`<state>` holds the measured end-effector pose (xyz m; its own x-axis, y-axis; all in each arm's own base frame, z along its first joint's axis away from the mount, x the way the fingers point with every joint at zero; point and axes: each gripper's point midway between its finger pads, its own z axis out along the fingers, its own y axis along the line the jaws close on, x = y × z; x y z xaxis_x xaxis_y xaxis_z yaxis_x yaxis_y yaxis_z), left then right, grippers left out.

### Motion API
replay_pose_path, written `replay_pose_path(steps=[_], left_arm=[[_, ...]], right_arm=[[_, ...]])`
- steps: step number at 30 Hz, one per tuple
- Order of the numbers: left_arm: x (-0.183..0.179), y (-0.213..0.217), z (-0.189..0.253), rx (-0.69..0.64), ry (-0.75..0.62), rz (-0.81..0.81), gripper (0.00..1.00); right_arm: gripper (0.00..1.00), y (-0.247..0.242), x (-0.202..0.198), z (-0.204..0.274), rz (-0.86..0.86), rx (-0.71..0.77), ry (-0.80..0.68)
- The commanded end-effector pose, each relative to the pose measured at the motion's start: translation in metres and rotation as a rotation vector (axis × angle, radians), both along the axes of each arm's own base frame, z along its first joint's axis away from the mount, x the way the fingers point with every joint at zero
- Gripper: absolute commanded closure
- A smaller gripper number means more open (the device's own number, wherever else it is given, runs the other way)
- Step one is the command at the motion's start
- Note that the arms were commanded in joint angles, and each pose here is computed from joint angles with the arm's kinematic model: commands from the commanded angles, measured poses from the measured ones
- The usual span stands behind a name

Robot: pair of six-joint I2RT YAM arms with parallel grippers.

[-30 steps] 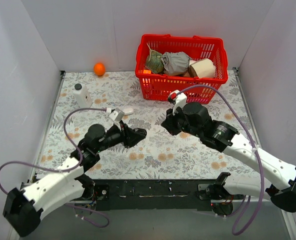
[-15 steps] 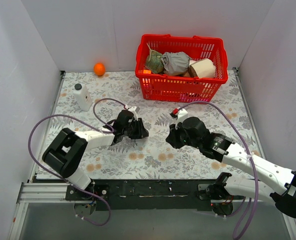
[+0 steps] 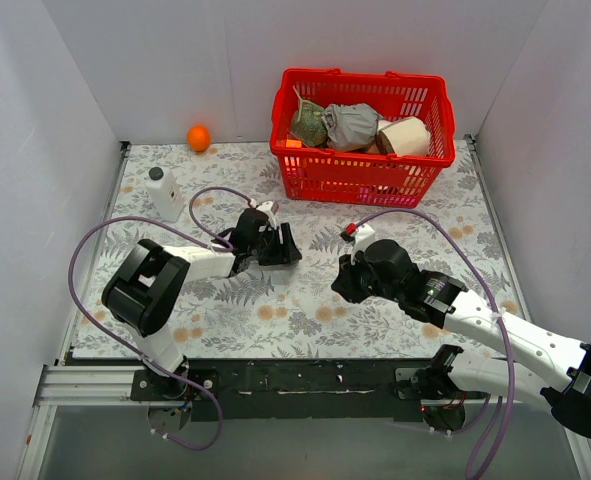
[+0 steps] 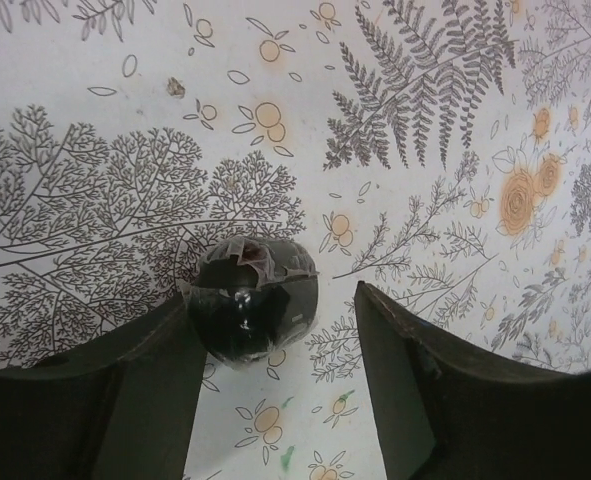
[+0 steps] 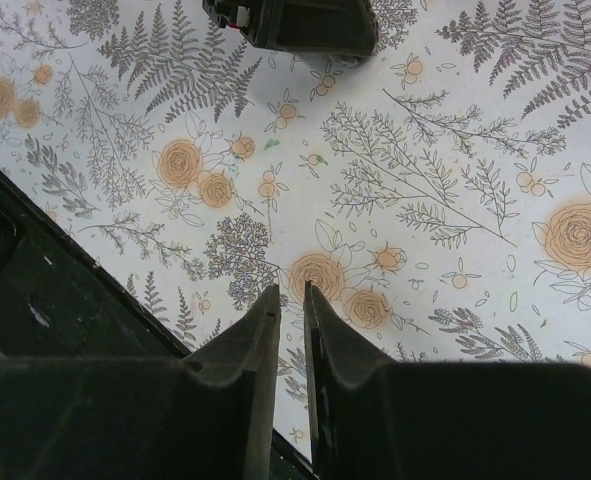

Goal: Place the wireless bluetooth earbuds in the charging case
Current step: Place the charging case at the center of the board, then reset both arms

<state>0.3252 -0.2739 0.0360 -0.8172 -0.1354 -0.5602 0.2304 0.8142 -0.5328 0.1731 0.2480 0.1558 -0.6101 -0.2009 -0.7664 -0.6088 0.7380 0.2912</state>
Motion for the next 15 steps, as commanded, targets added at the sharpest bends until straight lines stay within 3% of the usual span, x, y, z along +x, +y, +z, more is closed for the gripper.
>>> replay_pose_path(steps=[1, 3, 9, 10, 14, 15], left_arm=[[-0.007, 0.023, -0.005, 0.067, 0.013, 0.032, 0.38], [-0.009, 0.035, -0.005, 0.079, 0.010, 0.050, 0.29], [-0.005, 0.075, 0.040, 0.116, -0.073, 0.132, 0.24], [-0.008, 0.085, 0.045, 0.132, -0.072, 0.154, 0.02], [-0.011, 0.113, 0.083, 0.168, -0.134, 0.293, 0.02], [-0.008, 0.130, 0.099, 0.167, -0.171, 0.408, 0.02]], right_arm=[[0.76, 0.004, 0.005, 0.020, -0.009, 0.045, -0.044], [0.76, 0.003, 0.007, 0.021, -0.014, 0.040, -0.048], [0.75, 0.002, 0.009, 0.026, -0.025, 0.038, -0.061], [0.74, 0.001, 0.010, 0.027, -0.028, 0.037, -0.066], [0.73, -0.001, 0.014, 0.027, -0.049, 0.036, -0.087], [0.73, -0.001, 0.015, 0.025, -0.053, 0.037, -0.091]])
